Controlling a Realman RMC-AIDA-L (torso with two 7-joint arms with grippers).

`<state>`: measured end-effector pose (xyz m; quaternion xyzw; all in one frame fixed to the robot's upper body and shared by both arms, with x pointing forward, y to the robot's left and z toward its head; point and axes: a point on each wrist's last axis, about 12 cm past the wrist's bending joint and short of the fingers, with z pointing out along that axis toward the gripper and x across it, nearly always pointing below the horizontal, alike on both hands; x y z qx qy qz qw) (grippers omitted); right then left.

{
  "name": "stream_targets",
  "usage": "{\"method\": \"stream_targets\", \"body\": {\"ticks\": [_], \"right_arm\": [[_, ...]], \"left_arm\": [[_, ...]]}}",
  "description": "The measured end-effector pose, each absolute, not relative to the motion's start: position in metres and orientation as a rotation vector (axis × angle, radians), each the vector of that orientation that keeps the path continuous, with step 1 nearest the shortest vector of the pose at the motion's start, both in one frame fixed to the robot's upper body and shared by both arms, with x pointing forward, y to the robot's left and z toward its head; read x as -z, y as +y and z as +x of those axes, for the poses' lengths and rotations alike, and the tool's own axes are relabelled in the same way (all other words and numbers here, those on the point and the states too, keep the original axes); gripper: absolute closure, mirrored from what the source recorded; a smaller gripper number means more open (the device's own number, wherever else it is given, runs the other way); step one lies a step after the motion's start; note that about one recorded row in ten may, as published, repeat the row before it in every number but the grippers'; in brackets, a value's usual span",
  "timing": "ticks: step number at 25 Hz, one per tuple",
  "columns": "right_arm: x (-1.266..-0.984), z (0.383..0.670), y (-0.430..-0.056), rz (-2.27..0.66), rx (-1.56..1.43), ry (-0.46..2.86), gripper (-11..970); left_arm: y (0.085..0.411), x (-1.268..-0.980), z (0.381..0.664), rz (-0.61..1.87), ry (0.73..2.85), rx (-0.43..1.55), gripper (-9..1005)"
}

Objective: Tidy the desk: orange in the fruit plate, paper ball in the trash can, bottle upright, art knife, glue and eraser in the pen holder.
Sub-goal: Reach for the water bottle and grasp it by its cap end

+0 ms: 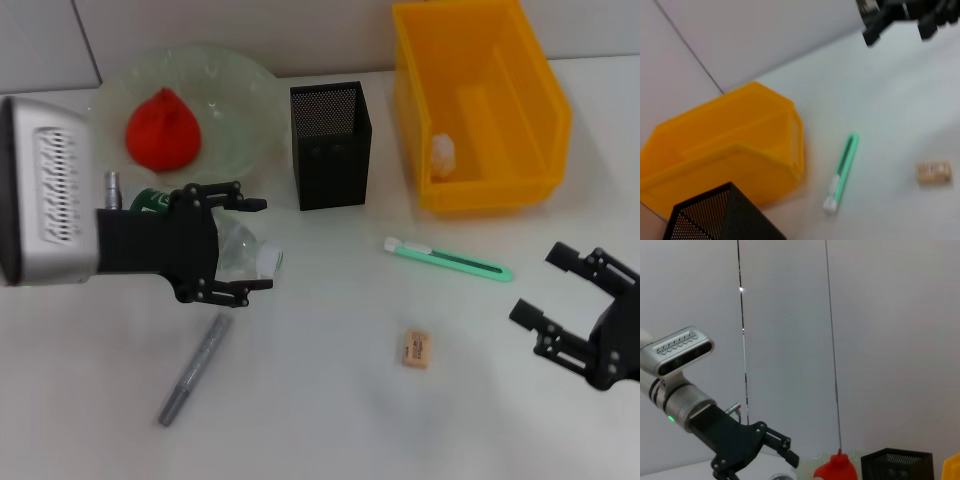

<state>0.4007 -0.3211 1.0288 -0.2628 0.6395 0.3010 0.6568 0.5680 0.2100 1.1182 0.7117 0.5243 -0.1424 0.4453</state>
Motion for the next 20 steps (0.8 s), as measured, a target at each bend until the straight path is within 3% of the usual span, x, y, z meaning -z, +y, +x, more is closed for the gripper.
{"method": "stream_targets", "body": {"ticks": [5,9,12,13,20], "right_arm": [[-1.023,0.400,-0.314,-0.550,-0.731,1.469,200],[-1.021,0.397,-0.313,-0.530,-0.738,1.480,201],[-1.020,0.396,-0.314,-0.507,-0.751,1.493,201],[-1.020,0.396,-0.314,-0.507,-0.751,1.493,201],[-1.020,0.397,-0.314,-0.501,-0.773,1.501,201]], "left_arm": [[0.200,-1.120,0.571,1.839,1.264,0.273,183],[0.165,-1.103,0.576,2.024,1.251,0.058,195],[0.165,-1.103,0.576,2.024,1.251,0.058,204],[0.154,-1.096,0.576,2.062,1.262,-0.025,207],[0.149,-1.095,0.576,2.055,1.273,-0.059,229]]}}
